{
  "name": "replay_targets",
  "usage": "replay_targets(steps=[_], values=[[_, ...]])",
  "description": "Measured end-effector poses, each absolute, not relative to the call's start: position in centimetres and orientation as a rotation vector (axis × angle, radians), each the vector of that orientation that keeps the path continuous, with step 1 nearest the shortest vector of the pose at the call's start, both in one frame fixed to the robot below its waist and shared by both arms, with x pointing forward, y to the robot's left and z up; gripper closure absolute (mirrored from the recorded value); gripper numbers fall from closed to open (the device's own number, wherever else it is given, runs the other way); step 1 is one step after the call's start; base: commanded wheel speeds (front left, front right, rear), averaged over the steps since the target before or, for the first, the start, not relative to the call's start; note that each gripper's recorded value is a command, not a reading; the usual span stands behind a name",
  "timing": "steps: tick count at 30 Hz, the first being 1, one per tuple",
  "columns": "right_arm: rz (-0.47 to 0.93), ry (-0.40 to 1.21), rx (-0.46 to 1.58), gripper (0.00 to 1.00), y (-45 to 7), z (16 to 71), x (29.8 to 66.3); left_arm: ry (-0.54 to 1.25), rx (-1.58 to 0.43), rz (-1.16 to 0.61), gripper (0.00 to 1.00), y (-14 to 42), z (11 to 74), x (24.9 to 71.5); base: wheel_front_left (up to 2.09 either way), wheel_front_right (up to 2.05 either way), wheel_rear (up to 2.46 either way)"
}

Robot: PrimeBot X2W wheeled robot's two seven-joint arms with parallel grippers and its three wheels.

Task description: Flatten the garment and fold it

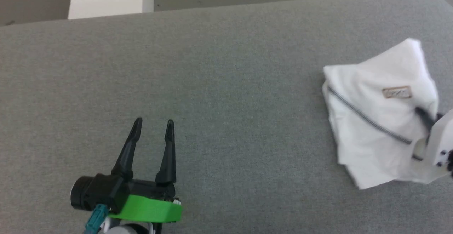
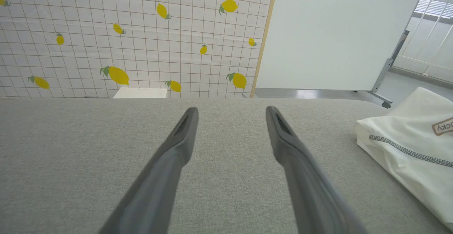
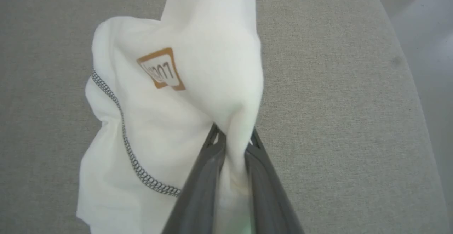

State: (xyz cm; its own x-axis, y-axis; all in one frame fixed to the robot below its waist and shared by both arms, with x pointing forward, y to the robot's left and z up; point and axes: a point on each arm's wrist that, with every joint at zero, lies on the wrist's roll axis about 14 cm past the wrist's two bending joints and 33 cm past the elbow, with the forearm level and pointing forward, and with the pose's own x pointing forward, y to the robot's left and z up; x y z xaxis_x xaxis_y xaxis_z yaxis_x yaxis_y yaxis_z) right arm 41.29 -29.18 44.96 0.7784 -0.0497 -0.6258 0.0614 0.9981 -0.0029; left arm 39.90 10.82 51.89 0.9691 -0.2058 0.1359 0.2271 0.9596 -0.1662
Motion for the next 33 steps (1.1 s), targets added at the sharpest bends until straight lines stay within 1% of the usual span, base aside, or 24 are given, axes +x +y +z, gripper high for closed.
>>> replay_targets(steps=[6, 10, 13, 18, 24, 26, 28, 29, 30, 33], values=[[-0.192, 0.718, -0.101, 1.00, -35.7, 45.7, 43.3, -0.082, -0.169, -0.275, 0.00, 8.9, 49.8, 42.8, 0.00, 0.00, 0.00], [-0.257, 0.737, -0.148, 1.00, -38.7, 45.8, 44.4, -0.059, -0.171, -0.291, 0.00, 8.3, 48.4, 44.2, 0.00, 0.00, 0.00], [-0.299, 0.758, -0.231, 1.00, -40.9, 45.8, 45.2, -0.046, -0.170, -0.296, 0.00, 8.0, 47.2, 45.3, 0.00, 0.00, 0.00], [-0.347, 0.807, -0.299, 1.00, -43.3, 44.4, 45.9, -0.042, -0.182, -0.279, 0.00, 8.2, 46.1, 46.8, 0.00, 0.00, 0.00], [-0.360, 0.855, -0.337, 1.00, -44.2, 41.8, 46.4, -0.064, -0.176, -0.231, 0.00, 9.4, 45.8, 47.8, 0.00, 0.00, 0.00], [-0.358, 0.856, -0.343, 0.83, -44.2, 41.4, 46.7, -0.070, -0.165, -0.214, 0.00, 9.9, 45.9, 47.9, 0.00, 0.00, 0.00], [-0.358, 0.852, -0.345, 0.42, -44.2, 41.2, 46.8, -0.077, -0.154, -0.206, 0.00, 10.1, 46.1, 47.9, 0.00, 0.00, 0.00], [-0.359, 0.846, -0.351, 0.09, -44.2, 41.3, 46.8, -0.082, -0.148, -0.203, 0.00, 10.2, 46.2, 47.9, 0.00, 0.00, 0.00], [-0.362, 0.841, -0.355, 0.00, -44.3, 41.4, 46.8, -0.088, -0.139, -0.196, 0.00, 10.4, 46.4, 47.9, 0.00, 0.00, 0.00], [-0.367, 0.821, -0.352, 0.00, -44.4, 41.8, 46.8, -0.103, -0.131, -0.175, 0.00, 10.8, 46.9, 48.0, 0.00, 0.00, 0.00]])
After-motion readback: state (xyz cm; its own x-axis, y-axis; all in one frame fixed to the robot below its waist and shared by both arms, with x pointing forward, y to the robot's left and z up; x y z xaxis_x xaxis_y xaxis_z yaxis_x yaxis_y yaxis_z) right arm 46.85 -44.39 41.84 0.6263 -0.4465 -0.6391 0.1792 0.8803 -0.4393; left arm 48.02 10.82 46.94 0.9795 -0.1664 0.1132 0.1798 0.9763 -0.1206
